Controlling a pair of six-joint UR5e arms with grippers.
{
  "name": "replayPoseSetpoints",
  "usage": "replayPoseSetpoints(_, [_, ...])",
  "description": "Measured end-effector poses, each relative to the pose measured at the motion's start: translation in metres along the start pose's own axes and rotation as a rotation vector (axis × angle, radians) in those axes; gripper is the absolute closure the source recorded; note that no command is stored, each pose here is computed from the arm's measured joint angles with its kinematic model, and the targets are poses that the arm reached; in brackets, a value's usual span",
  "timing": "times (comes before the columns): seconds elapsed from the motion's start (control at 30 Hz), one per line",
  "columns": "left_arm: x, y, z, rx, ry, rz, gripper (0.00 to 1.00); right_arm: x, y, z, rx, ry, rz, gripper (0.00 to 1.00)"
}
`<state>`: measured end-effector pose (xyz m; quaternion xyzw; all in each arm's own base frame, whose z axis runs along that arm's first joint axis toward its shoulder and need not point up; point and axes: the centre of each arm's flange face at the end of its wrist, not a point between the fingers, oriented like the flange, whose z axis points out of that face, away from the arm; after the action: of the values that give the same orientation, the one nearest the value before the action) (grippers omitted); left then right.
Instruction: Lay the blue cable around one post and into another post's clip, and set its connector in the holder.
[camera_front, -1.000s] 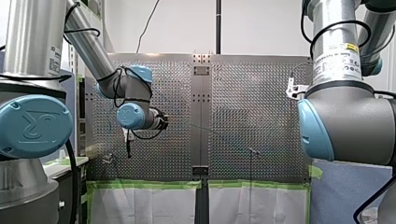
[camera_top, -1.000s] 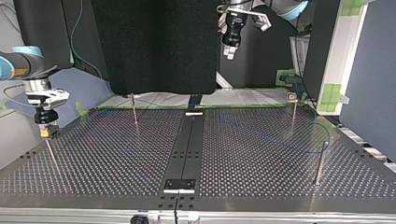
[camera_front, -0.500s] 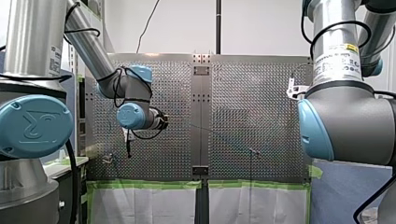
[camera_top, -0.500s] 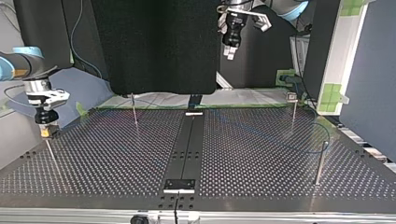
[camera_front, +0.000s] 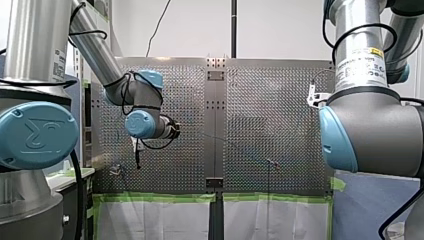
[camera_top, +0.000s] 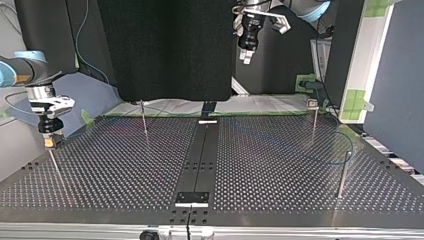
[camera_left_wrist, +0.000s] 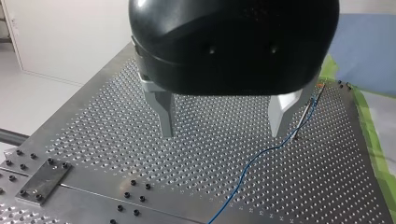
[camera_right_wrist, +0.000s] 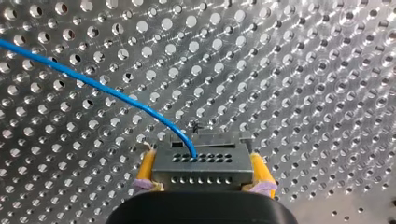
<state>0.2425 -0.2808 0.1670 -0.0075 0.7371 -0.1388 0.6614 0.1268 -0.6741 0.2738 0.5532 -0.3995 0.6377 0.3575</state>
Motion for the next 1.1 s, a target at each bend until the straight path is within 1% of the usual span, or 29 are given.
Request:
replayPoseSetpoints(0.7, [0.0001, 0.0000, -0.0001, 0.001, 0.000, 0.001, 0.00, 0.0032, -0.0005, 0.0045, 0.019, 0.008, -0.002, 1.00])
replayPoseSetpoints(1.1, [0.0002, 0.0000, -0.0001, 0.001, 0.001, 0.001, 0.00, 0.0027, -0.0015, 0.0054, 0.022, 0.010, -0.003, 1.00])
